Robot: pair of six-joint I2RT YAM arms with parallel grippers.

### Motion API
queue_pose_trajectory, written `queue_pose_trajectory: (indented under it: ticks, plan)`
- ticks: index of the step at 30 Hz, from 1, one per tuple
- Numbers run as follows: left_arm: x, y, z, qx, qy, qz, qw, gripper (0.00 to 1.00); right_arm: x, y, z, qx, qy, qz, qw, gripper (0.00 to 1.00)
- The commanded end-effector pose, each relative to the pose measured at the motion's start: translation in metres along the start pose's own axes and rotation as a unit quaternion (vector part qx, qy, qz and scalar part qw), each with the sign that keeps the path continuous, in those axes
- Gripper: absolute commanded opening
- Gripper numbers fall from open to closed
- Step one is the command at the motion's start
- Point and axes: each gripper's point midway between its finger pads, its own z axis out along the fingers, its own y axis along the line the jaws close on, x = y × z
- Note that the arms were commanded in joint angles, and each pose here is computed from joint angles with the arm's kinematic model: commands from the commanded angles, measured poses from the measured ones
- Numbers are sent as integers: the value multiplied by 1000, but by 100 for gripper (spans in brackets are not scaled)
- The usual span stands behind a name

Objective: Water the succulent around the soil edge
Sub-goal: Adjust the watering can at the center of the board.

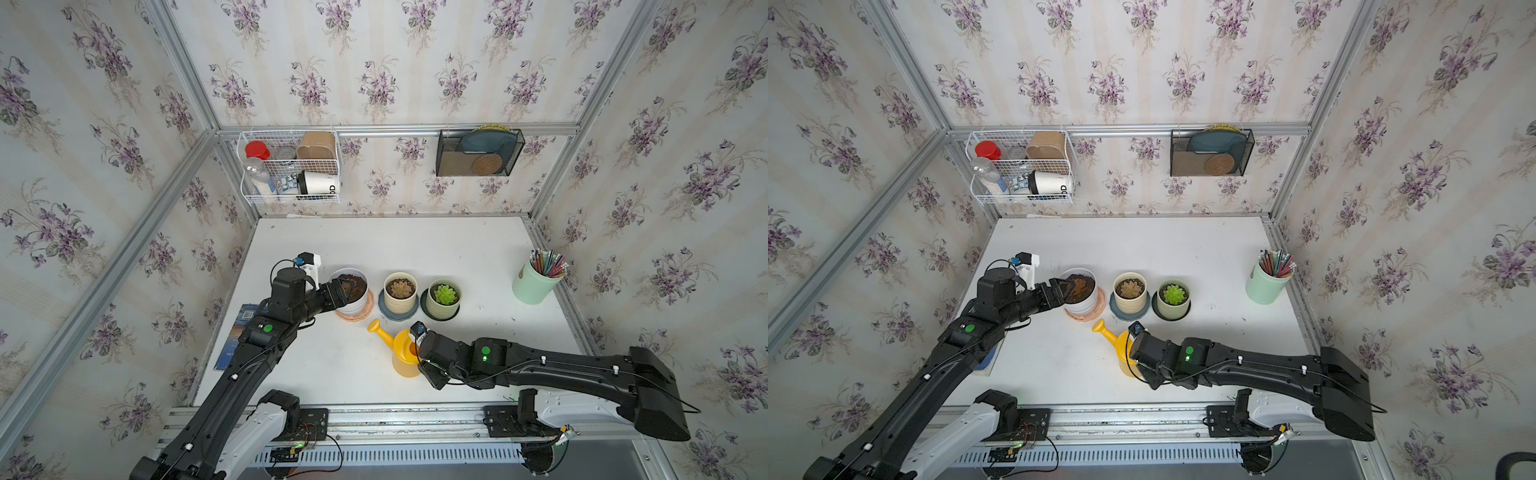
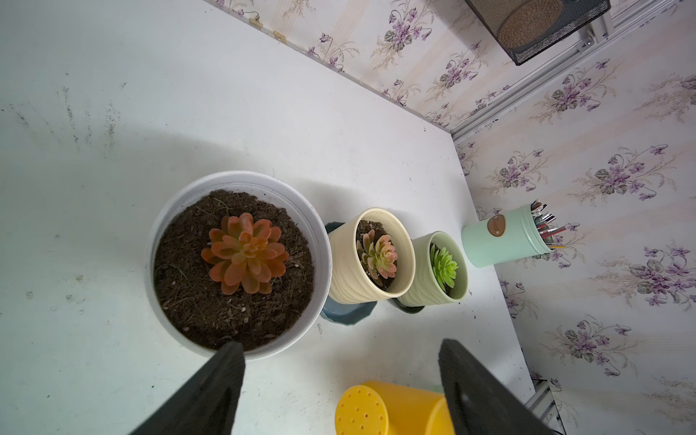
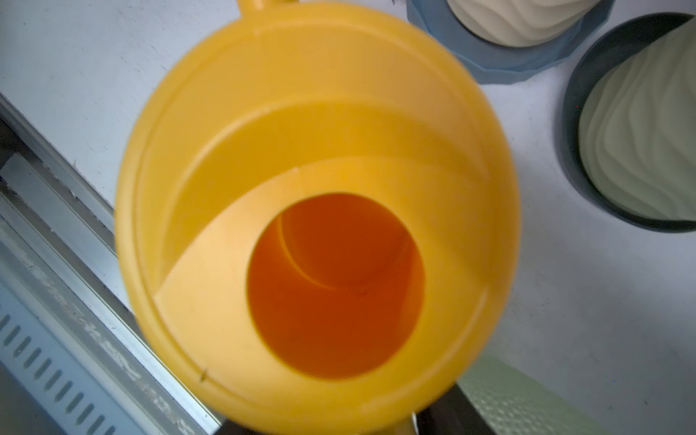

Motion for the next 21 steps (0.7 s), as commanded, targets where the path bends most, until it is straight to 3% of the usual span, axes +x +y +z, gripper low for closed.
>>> queue_pose_trajectory:
  ticks: [1, 7, 12, 21]
  plan:
    - [-3, -5, -1, 9, -2, 9, 1000, 85, -15, 6, 3, -8, -35, -14, 999, 44]
    - [-2, -3, 0, 8, -3, 5, 1000, 85, -22, 10, 6, -19, -57, -19, 998, 25]
    - [-4, 0, -3, -2, -15, 3, 1000, 85, -25, 14, 2, -33, -68, -26, 997, 0]
    - [-2, 4, -3, -6, -22, -3, 1000, 85, -32, 22, -11, -51, -65, -52, 995, 0]
